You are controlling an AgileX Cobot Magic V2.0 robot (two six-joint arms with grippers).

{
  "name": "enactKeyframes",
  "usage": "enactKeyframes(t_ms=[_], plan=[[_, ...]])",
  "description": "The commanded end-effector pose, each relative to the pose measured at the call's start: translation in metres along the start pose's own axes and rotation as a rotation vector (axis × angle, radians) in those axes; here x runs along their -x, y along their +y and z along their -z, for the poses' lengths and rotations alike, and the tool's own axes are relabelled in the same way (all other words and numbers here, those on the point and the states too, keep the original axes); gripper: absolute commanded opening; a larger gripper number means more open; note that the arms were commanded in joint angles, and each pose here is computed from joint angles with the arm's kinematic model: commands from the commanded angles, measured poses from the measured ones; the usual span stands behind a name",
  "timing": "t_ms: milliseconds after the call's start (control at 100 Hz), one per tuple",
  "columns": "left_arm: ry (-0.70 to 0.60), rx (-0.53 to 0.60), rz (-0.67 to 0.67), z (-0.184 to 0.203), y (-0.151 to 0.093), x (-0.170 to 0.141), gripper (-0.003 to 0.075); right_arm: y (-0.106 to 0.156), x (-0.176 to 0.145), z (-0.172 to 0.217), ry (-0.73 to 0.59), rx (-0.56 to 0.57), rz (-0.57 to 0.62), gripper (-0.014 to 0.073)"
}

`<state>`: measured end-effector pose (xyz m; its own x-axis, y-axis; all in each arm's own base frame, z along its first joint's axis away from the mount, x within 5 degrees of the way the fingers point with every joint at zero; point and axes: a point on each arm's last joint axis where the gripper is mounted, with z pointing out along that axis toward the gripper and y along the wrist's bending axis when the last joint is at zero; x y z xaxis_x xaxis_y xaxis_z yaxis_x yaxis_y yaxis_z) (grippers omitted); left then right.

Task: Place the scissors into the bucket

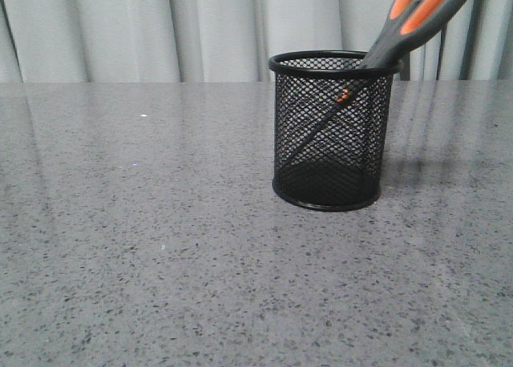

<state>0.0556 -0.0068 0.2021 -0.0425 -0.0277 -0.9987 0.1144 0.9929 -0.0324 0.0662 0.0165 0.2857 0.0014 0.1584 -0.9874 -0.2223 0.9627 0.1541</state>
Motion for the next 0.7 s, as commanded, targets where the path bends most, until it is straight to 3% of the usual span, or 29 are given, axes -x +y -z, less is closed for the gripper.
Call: enactKeyframes(t_ms=[0, 210, 640, 690], plan=[[-0.068, 0.006, 0.022, 0.001, 0.001, -0.002, -0.0021, -0.001, 0.013, 0.000, -0.076, -0.020, -0.001, -0.0065], [-0.068, 0.006, 0.022, 0.001, 0.001, -0.002, -0.0021, -0.007, -0.001, -0.002, -0.065, -0.066, 0.156, -0.0065], [-0.068, 0.006, 0.022, 0.001, 0.001, -0.002, -0.0021, -0.026, -0.079, 0.014, -0.030, -0.209, 0.205, -0.0065], [-0.068, 0.006, 0.022, 0.001, 0.001, -0.002, -0.0021, -0.027, -0.084, 0.016, 0.022, -0.217, 0.209, -0.0065]])
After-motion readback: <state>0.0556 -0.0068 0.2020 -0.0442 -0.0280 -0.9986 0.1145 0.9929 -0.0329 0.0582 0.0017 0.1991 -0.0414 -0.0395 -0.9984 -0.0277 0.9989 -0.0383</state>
